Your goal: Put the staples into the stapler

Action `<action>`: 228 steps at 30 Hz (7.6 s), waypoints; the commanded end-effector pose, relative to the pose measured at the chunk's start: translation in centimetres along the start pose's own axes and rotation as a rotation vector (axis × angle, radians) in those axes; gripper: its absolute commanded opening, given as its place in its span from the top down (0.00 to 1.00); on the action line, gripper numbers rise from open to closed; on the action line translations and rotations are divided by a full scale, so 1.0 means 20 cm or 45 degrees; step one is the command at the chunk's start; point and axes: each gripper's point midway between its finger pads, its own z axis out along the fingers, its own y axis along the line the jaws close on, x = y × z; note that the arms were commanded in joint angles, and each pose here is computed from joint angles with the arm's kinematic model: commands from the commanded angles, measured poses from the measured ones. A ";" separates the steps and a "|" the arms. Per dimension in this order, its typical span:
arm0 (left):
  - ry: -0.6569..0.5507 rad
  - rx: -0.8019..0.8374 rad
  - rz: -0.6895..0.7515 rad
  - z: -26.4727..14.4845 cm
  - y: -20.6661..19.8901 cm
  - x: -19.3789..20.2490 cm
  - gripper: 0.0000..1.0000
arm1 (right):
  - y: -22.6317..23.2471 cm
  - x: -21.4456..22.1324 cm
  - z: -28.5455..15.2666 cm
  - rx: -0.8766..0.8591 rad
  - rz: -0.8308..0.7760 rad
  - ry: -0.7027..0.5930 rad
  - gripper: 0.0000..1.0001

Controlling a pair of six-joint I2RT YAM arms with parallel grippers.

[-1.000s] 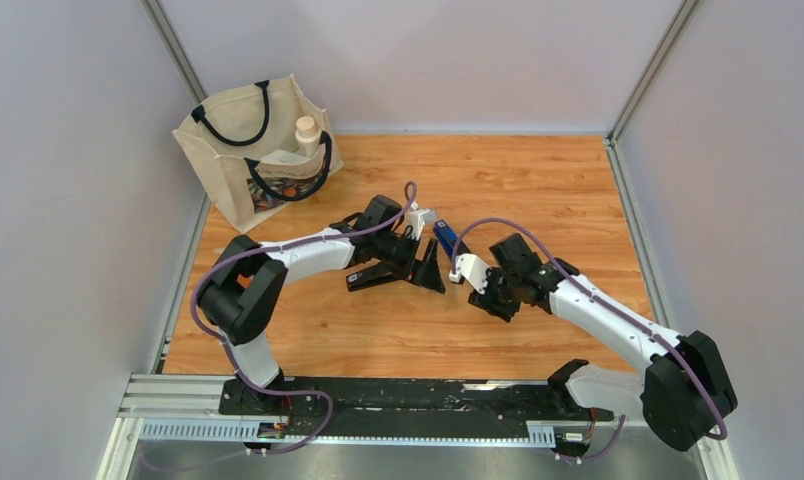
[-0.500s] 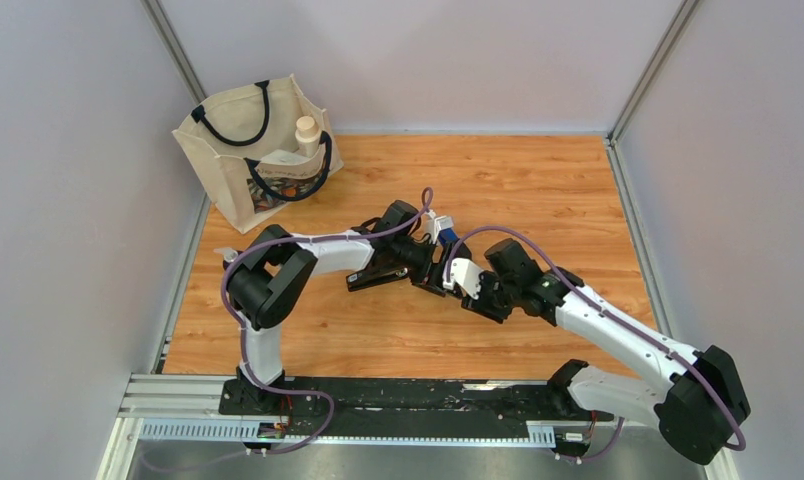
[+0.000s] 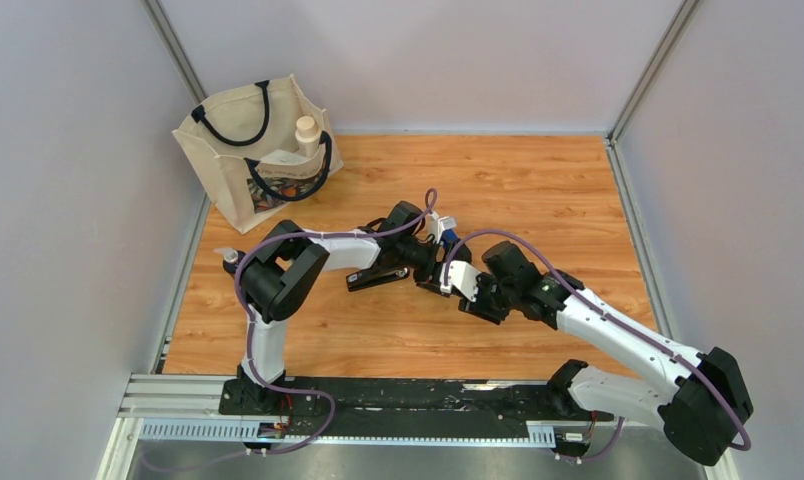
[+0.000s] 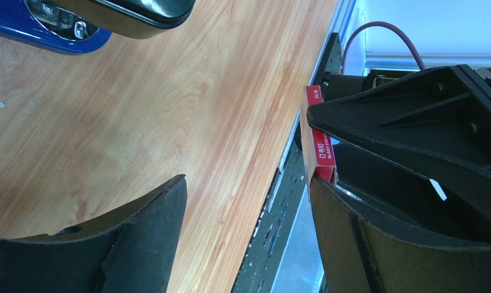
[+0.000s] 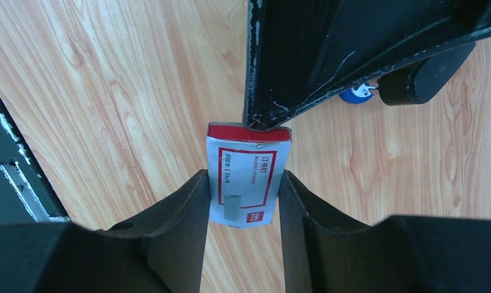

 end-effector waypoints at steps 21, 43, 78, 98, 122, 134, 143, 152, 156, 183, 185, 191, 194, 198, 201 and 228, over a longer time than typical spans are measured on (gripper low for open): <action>0.039 0.051 0.086 0.08 -0.10 0.01 0.21 | -0.04 -0.08 0.00 0.074 -0.022 -0.058 0.57; 0.083 0.074 0.063 0.15 -0.11 0.07 0.22 | -0.06 -0.11 0.04 0.091 0.002 -0.052 0.56; 0.022 0.039 0.105 0.02 -0.09 0.00 0.29 | -0.10 -0.05 0.04 0.185 -0.009 -0.014 0.56; -0.049 0.170 0.146 -0.04 -0.22 -0.05 0.39 | -0.12 -0.02 0.04 0.201 0.013 -0.004 0.56; -0.053 0.031 0.147 -0.02 -0.10 -0.07 0.44 | -0.06 -0.04 0.04 0.106 0.003 -0.026 0.56; -0.044 -0.031 0.153 -0.02 -0.05 -0.06 0.60 | -0.05 -0.05 0.03 0.094 0.005 -0.029 0.57; -0.026 -0.032 0.151 0.00 -0.07 -0.04 0.58 | -0.05 -0.06 0.04 0.087 0.009 -0.031 0.57; 0.011 -0.055 0.142 0.04 -0.07 -0.01 0.58 | -0.05 -0.07 0.05 0.081 0.013 -0.027 0.57; 0.016 -0.073 0.136 0.04 -0.07 0.00 0.58 | -0.04 -0.08 0.06 0.077 0.013 -0.024 0.57; 0.080 -0.065 0.103 0.14 -0.08 0.08 0.57 | -0.05 -0.16 0.07 0.070 0.041 -0.058 0.57; 0.088 -0.048 0.097 0.15 -0.10 0.09 0.56 | -0.04 -0.17 0.08 0.067 0.043 -0.057 0.57; 0.105 -0.047 0.101 0.17 -0.10 0.12 0.54 | -0.04 -0.18 0.09 0.070 0.039 -0.056 0.58; 0.116 -0.042 0.100 0.18 -0.11 0.13 0.52 | -0.05 -0.19 0.10 0.081 0.042 -0.056 0.58; 0.133 -0.036 0.097 0.20 -0.12 0.14 0.50 | -0.05 -0.19 0.10 0.091 0.040 -0.059 0.58; 0.150 -0.031 0.096 0.21 -0.12 0.17 0.50 | -0.05 -0.19 0.10 0.094 0.044 -0.058 0.57; 0.053 -0.112 0.171 0.06 -0.08 0.05 0.91 | -0.05 -0.09 0.12 0.111 0.006 0.011 0.56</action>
